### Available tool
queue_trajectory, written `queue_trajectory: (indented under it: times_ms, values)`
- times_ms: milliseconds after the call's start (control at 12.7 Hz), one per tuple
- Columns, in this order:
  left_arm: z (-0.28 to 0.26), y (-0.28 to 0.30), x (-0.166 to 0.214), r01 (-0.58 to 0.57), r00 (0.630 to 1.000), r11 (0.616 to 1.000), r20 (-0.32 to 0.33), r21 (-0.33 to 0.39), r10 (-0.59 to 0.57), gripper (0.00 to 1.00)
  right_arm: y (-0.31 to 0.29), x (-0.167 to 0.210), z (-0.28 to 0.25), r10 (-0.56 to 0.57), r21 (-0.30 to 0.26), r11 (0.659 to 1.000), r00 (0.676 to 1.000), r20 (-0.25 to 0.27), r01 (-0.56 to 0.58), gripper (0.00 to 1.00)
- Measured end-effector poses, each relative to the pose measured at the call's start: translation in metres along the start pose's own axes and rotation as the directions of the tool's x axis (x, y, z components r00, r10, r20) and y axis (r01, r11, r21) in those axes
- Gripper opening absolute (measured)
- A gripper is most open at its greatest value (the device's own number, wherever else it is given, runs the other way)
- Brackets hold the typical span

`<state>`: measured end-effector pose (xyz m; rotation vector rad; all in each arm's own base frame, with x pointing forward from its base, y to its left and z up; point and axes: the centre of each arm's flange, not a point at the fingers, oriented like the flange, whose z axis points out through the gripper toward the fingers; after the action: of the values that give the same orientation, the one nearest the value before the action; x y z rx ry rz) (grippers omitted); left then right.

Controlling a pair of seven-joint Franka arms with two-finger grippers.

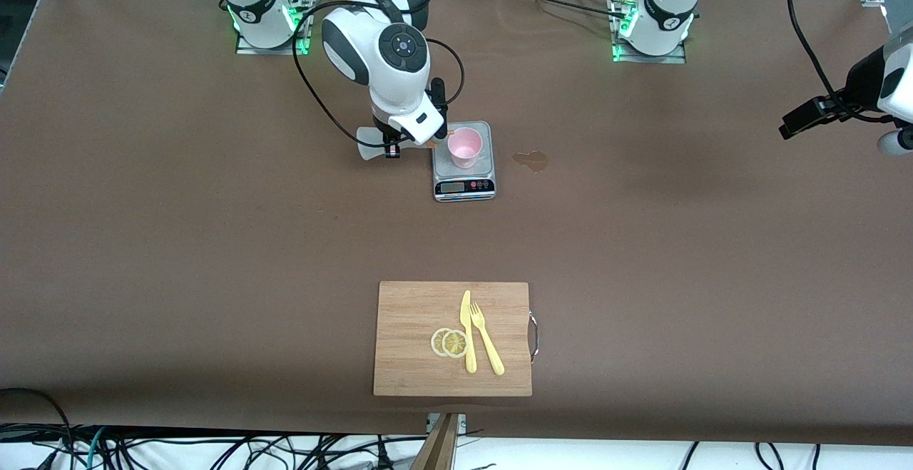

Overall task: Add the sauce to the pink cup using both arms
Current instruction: 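Tilt the bottle nozzle over the pink cup with the right gripper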

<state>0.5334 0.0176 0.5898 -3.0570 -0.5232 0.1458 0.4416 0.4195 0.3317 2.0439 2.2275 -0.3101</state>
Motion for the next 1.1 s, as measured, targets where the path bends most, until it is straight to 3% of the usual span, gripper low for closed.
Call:
queue_trajectory:
  times_ms: [316,1104]
  values:
    - [0.0,0.0,0.0,0.0,1.0,1.0,0.0,0.0,0.0,1.0,0.005,-0.004,-0.009,0.016,0.013,1.0,0.998,0.064,-0.017,0.35]
    - [0.0,0.0,0.0,0.0,1.0,1.0,0.0,0.0,0.0,1.0,0.003,0.021,-0.021,0.049,0.002,0.999,0.995,0.086,-0.05,0.35]
